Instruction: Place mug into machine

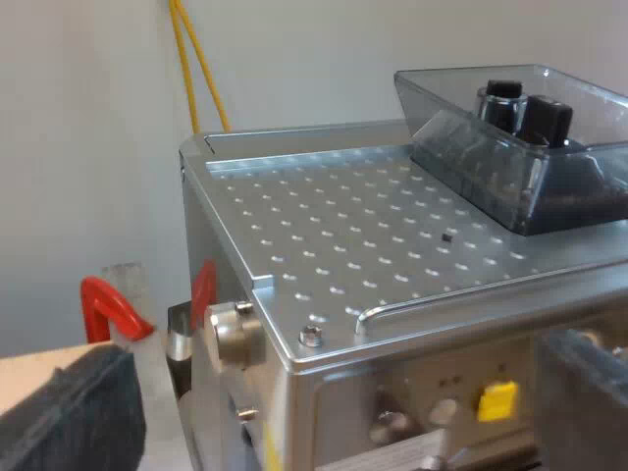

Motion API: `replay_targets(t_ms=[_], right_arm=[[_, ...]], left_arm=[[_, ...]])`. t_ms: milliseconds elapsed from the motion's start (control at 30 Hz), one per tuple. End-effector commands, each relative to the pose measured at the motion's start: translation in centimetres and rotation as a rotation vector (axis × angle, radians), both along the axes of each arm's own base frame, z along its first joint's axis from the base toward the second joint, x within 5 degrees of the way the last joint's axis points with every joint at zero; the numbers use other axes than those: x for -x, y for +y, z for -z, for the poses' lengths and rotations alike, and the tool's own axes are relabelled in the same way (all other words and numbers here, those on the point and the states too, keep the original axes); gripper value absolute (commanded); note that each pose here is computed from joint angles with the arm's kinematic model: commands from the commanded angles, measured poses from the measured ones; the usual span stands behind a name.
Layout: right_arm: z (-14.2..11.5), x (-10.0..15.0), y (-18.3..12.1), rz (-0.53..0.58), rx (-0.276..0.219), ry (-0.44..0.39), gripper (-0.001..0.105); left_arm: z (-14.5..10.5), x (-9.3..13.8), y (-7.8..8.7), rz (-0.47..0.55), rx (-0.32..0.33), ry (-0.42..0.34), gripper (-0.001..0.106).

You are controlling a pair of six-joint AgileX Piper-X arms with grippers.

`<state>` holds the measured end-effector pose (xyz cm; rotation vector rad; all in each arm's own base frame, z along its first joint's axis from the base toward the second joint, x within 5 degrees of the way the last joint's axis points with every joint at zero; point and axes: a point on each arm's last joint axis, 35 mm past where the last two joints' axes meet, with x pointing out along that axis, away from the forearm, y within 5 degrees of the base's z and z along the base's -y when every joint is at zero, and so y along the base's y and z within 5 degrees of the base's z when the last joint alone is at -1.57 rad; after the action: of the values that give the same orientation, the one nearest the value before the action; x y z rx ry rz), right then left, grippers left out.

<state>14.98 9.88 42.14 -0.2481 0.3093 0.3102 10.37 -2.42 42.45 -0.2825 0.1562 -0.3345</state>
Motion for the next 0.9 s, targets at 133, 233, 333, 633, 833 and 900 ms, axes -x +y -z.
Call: replay_targets(t_ms=[133,233,333,633,833,900], right_arm=[[0.1,0.1,-6.4,0.197,0.017,0.022,0.064],[0.4,0.4,-8.4,0.238,-0.009,0.036,0.064],[0.9,1.3,-10.3,0.298,-0.005,0.052,0.064],[1.6,6.0,-11.0,0.368,-0.034,-0.025,0.064],[2.0,11.2,-10.2,0.36,-0.01,-0.059,0.064],[2.7,13.0,-9.9,0.359,-0.007,-0.047,0.064]], left_arm=[[-0.1,-0.4,1.5,-0.137,0.023,0.021,0.081],[0.0,-0.3,1.7,-0.157,0.021,0.031,0.081],[-0.1,0.2,1.7,-0.158,0.018,0.031,0.081],[0.2,4.9,2.2,-0.288,-0.044,0.009,0.081],[0.9,10.3,2.3,-0.318,-0.043,-0.063,0.081],[1.2,12.2,2.4,-0.33,-0.059,-0.106,0.081]])
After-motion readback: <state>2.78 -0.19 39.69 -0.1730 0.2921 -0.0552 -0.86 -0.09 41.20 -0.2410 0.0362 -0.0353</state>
